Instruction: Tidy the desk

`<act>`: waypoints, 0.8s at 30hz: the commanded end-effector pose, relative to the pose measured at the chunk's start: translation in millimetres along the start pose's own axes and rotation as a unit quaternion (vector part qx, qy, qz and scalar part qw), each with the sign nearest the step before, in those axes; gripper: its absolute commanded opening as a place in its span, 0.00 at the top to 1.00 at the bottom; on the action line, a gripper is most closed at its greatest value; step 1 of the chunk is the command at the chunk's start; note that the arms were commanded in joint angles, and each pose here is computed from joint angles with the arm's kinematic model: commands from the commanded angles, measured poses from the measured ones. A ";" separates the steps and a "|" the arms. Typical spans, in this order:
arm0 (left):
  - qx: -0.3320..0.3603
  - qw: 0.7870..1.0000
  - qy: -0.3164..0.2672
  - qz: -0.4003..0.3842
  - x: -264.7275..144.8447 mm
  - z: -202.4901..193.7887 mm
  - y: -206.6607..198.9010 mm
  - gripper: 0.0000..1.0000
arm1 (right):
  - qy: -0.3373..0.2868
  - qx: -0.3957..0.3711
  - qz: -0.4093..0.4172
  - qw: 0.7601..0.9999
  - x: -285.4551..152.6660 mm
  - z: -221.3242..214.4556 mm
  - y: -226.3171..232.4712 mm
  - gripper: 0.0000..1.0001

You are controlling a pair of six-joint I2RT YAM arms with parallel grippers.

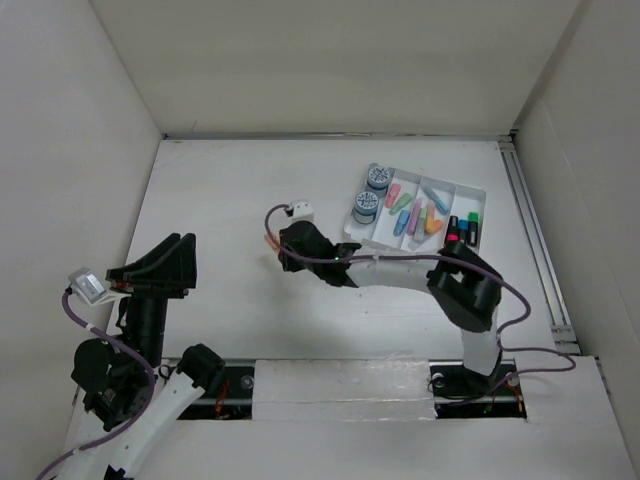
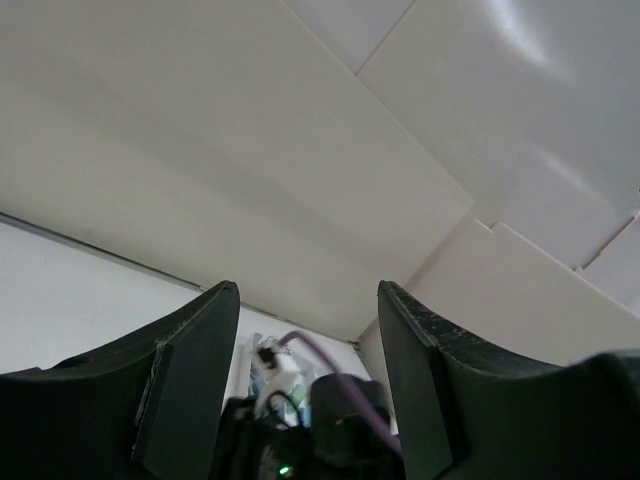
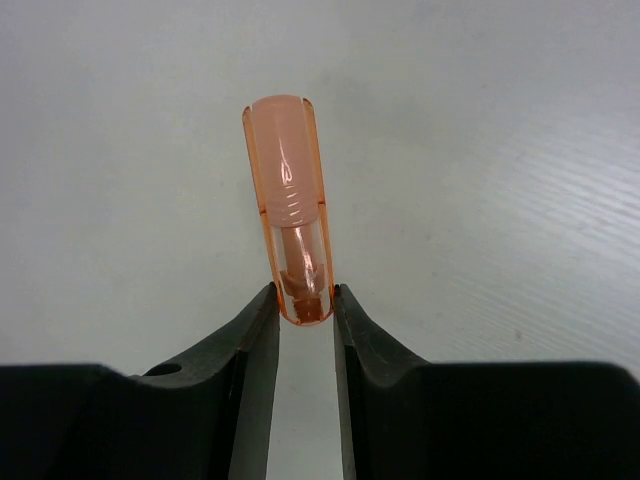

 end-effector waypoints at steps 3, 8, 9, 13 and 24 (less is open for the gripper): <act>0.002 1.000 -0.007 -0.015 1.6 2.8 -4.8 0.46 | -0.115 0.139 -0.001 0.984 -41.3 67.3 -58.1 0.87; 0.003 1.000 -0.003 -0.017 2.6 0.7 -5.4 0.46 | -0.136 0.228 -0.043 0.963 -74.6 65.0 -146.8 0.89; 0.003 1.000 -0.001 -0.019 2.8 0.3 -5.9 0.46 | -0.141 0.241 -0.046 0.959 -78.3 65.6 -159.3 0.89; 0.005 1.000 0.004 -0.018 4.7 -2.2 -5.7 0.46 | -0.154 0.306 -0.095 0.935 -92.2 55.1 -221.2 0.89; 0.010 1.000 0.017 -0.016 9.7 -8.8 -6.1 0.46 | -0.150 0.379 -0.132 0.904 -91.6 48.0 -284.2 0.50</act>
Point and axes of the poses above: each gripper's point midway between its finger pads, its own x axis out along the fingers, its own y axis along the line the jaws close on, z = x × y, the point moved 6 cm from there along -x, back along the fingers, and after that the axes turned 6 degrees about -x, right-handed, at the moved point
